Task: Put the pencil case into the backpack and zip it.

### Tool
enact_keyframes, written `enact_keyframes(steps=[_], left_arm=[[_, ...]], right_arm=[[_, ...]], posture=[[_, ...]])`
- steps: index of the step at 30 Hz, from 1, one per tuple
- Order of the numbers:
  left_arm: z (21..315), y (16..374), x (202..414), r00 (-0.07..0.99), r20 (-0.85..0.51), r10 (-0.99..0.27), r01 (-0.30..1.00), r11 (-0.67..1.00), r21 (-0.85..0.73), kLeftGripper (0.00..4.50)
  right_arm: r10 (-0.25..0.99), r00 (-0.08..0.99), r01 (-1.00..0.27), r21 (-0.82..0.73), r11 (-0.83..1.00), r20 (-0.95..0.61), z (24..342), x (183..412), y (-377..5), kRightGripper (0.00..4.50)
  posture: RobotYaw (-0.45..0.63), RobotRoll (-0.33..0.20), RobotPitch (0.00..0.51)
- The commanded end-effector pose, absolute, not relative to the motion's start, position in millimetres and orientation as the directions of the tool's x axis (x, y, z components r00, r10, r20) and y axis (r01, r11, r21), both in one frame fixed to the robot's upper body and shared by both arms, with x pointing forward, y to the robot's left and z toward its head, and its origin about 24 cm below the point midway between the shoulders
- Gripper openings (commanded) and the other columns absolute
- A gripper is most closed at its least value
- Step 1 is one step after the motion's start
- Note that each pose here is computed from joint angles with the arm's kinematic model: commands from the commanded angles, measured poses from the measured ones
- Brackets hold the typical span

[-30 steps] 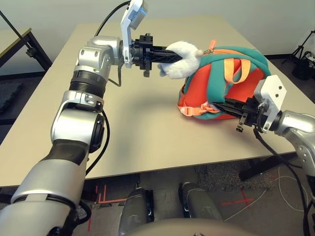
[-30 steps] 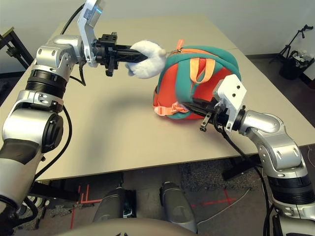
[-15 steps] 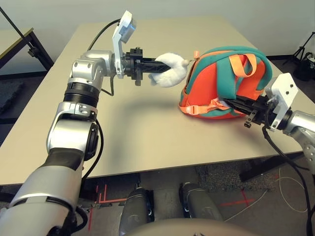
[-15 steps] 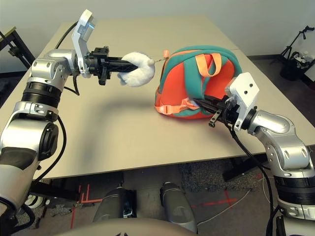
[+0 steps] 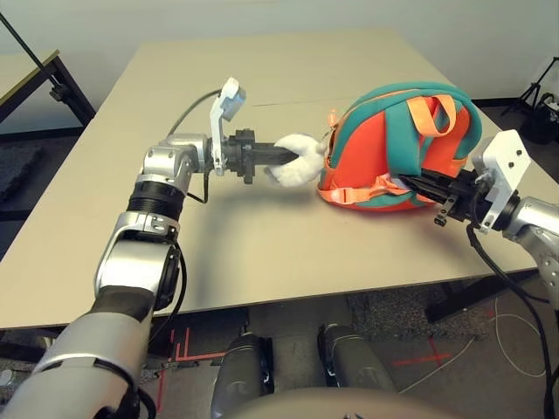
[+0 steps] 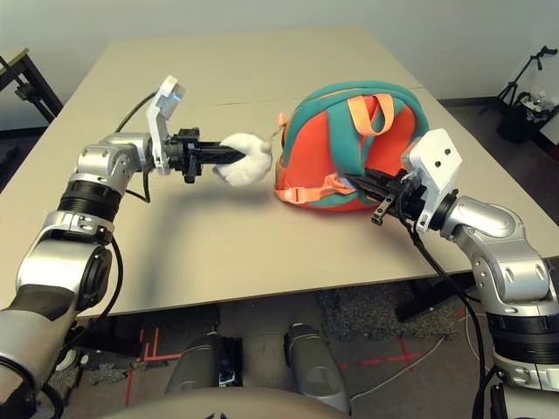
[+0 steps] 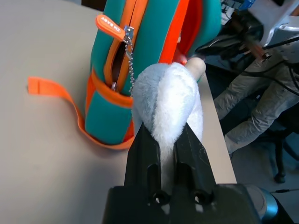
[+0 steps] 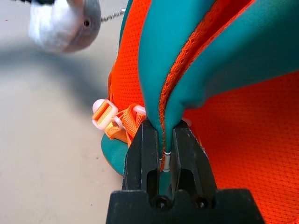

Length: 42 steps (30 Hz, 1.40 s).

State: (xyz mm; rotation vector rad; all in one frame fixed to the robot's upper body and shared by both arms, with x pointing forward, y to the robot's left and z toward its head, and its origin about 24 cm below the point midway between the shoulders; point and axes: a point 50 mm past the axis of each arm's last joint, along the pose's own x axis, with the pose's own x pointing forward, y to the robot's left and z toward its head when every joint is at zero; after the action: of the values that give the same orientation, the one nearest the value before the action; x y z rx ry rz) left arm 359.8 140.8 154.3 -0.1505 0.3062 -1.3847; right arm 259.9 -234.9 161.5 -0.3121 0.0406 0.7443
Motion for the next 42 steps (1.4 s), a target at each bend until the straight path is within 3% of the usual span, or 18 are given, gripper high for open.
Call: enact_keyframes(steps=[1, 8, 17, 21, 24, 29, 33, 37, 42], left_arm=[[128.9, 143.6, 356.2, 0.180, -0.166, -0.969, 0.907, 0.229, -0.353, 0.02], [102.7, 142.5, 347.8, 0.200, -0.181, -0.963, 0.872, 0.260, -0.416, 0.02], [92.0, 145.5, 345.4, 0.234, -0.196, -0.952, 0.844, 0.299, -0.445, 0.02], [105.8, 147.9, 348.3, 0.272, -0.100, -0.957, 0.831, 0.286, -0.477, 1.41], [126.3, 154.9, 349.0, 0.292, 0.013, -0.956, 0.823, 0.244, -0.514, 2.63], [143.8, 175.9, 342.8, 0.327, 0.031, -0.945, 0.826, 0.270, -0.494, 4.50], [156.7, 195.2, 336.7, 0.364, 0.055, -0.930, 0.818, 0.291, -0.496, 4.50], [161.1, 211.5, 328.0, 0.413, 0.039, -0.910, 0.807, 0.346, -0.479, 4.50], [158.7, 232.3, 318.9, 0.564, 0.019, -0.826, 0.751, 0.503, -0.429, 4.50]], right_arm=[[0.608, 0.784, -0.612, -0.309, 0.728, -0.121, 171.2, 263.4, -246.1, 0.03], [0.602, 0.790, -0.605, -0.316, 0.731, -0.118, 171.5, 266.4, -246.6, 0.03], [0.610, 0.783, -0.612, -0.317, 0.725, -0.116, 171.3, 269.2, -244.7, 0.03], [0.617, 0.777, -0.622, -0.305, 0.721, -0.128, 169.1, 267.7, -243.5, 0.03], [0.644, 0.745, -0.664, -0.278, 0.694, -0.173, 165.2, 260.6, -243.6, 1.06], [0.670, 0.712, -0.702, -0.258, 0.664, -0.213, 177.5, 251.2, -252.6, 3.03], [0.671, 0.705, -0.708, -0.263, 0.655, -0.229, 191.3, 248.1, -261.3, 4.47], [0.638, 0.734, -0.678, -0.276, 0.681, -0.231, 200.3, 249.9, -275.5, 4.47], [0.533, 0.821, -0.572, -0.278, 0.772, -0.206, 195.8, 258.1, -302.6, 4.47]], posture=[[-0.31, 0.000, 0.045], [-0.30, 0.000, 0.048], [-0.29, 0.000, 0.046], [-0.29, 0.000, 0.047], [-0.29, 0.000, 0.047], [-0.28, 0.000, 0.048], [-0.27, 0.000, 0.046], [-0.25, 0.000, 0.041], [-0.23, 0.000, 0.038]])
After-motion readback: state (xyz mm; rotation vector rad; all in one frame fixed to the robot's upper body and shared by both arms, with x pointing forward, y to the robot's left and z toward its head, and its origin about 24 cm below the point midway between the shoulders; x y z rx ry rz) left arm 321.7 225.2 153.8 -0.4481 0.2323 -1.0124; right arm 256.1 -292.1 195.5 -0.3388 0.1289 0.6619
